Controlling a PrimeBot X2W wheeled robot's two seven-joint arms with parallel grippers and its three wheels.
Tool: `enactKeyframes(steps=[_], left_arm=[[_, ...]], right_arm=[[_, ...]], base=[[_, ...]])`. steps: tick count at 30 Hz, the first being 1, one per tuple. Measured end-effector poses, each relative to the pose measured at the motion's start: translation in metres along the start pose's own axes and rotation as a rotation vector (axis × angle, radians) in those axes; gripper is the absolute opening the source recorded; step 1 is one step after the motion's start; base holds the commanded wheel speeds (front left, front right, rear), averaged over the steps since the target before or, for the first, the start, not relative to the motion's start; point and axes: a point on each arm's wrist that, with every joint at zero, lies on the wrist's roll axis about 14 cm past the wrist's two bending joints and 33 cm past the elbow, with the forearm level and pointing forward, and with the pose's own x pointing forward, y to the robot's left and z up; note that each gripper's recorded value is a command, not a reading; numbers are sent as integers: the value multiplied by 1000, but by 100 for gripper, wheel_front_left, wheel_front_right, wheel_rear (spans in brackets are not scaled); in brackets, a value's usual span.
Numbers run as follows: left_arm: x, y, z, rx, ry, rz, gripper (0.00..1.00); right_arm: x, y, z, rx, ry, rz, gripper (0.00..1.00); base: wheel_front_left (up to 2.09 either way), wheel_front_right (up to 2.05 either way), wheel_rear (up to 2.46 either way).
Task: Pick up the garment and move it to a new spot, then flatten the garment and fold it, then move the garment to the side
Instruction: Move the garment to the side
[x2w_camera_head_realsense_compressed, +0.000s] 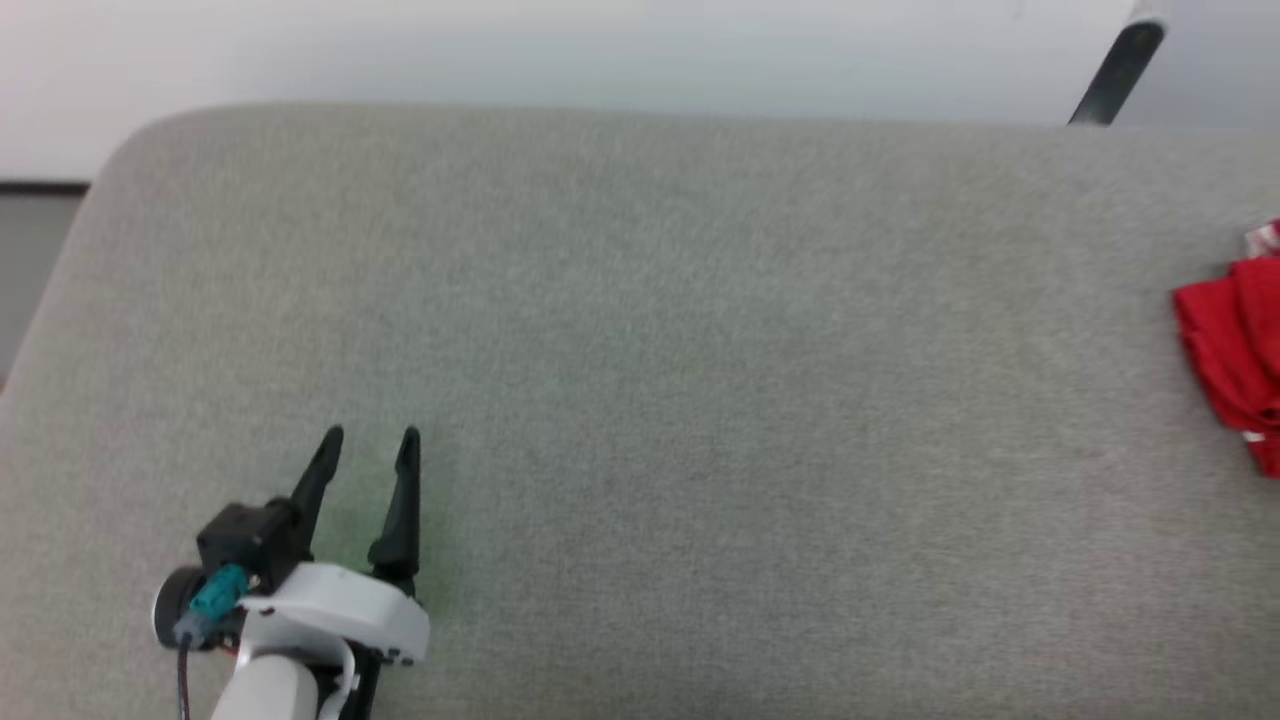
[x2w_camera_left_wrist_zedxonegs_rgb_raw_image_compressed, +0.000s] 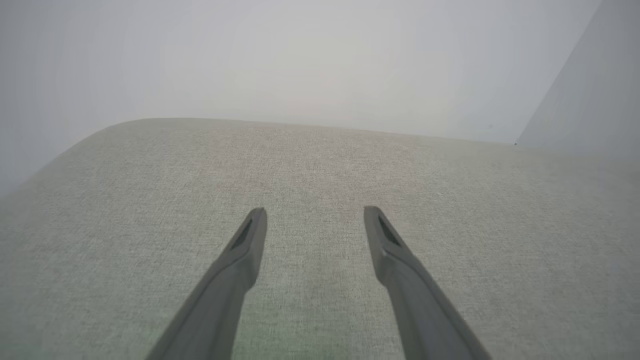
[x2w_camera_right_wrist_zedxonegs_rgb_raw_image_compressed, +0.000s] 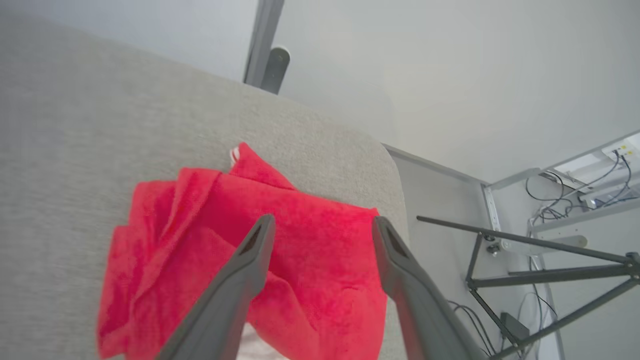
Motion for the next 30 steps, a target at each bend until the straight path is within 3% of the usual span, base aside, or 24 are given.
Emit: enactKeyframes(steps=[4, 11, 19, 30], left_arm=[[-10, -4, 7, -5, -15, -7, 100], [-20, -10, 17, -8, -43, -18, 100], [-26, -22, 30, 1, -79, -49, 100], [-32, -15, 37, 21, -101, -37, 100]], right_arm=[[-26, 22, 32, 48, -182, 61, 100], [-66, 50, 55, 125, -407, 126, 100], [-115, 82, 35, 223, -584, 160, 100], [-146, 115, -9, 338, -614, 186, 100]], base=[[0, 0, 0], [0, 0, 0], [0, 0, 0], [0, 0, 0]])
